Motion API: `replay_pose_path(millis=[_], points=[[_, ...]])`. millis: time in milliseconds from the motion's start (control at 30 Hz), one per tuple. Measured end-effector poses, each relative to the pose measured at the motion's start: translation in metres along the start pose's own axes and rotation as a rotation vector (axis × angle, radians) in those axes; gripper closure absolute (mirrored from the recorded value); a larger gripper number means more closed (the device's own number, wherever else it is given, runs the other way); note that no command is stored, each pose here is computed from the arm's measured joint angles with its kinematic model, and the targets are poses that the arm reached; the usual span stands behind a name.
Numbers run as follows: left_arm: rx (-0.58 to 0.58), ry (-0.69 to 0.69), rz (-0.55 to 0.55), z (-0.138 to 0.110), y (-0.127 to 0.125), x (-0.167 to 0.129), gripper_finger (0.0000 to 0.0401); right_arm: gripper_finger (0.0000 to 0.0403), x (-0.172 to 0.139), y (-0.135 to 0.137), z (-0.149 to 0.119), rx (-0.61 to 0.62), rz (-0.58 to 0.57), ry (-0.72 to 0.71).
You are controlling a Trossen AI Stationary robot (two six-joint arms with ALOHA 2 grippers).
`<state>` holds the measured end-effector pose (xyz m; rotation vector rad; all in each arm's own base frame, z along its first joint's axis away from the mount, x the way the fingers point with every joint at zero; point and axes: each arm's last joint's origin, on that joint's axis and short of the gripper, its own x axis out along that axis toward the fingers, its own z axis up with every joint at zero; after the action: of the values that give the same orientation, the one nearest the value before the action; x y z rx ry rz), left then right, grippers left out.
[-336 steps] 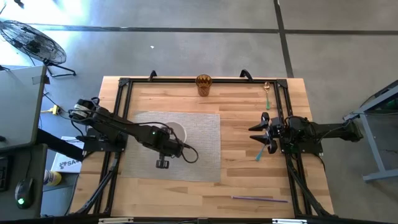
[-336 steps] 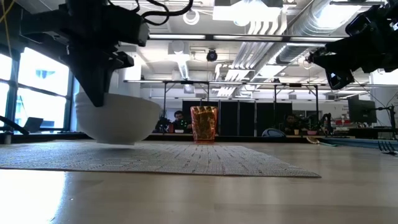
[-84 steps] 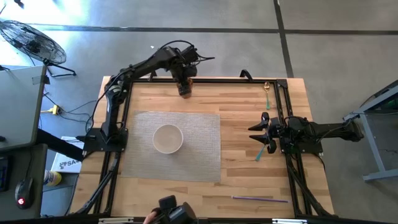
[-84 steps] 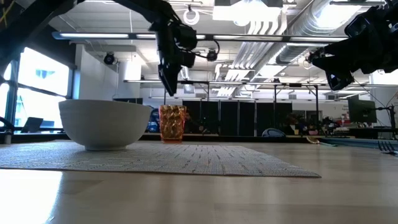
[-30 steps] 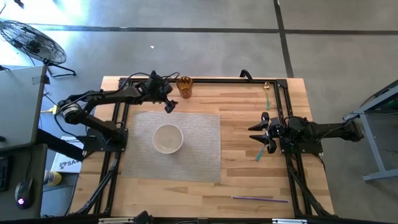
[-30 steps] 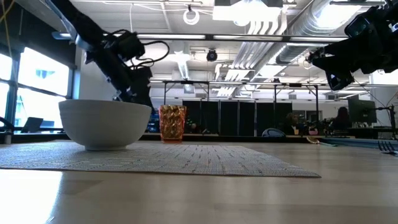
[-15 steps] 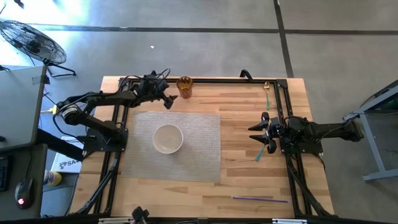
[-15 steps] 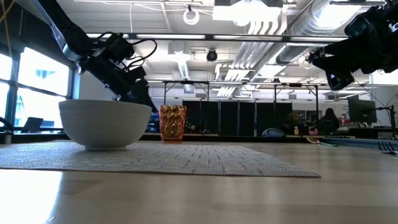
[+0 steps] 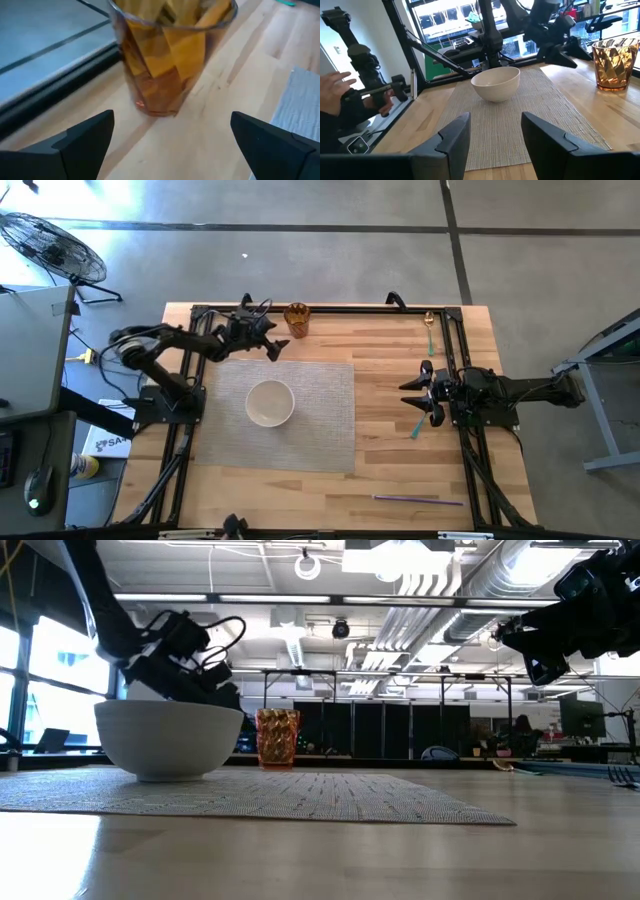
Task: Pick & Place Utensil
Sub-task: Put the orange cup on the gray mat to the top right of the white bowl
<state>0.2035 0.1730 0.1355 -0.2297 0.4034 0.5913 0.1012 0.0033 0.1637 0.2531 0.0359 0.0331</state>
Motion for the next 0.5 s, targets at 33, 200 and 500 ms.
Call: replay_pose_path(millis=[33, 200, 500], points=[[-0.008, -0.003, -0.008, -0.002, 0.000, 0.003, 0.0004, 0.0233, 0.000, 0.000, 0.000, 0.000, 0.000, 0.000], [0.023, -0.033, -0.003, -0.008, 0.001, 0.012, 0.0002, 0.0233, 0.000, 0.000, 0.000, 0.000, 0.000, 0.000], [0.112, -0.094, 0.068, 0.001, -0.004, 0.022, 0.0001, 0.0233, 0.000, 0.000, 0.000, 0.000, 0.000, 0.000]])
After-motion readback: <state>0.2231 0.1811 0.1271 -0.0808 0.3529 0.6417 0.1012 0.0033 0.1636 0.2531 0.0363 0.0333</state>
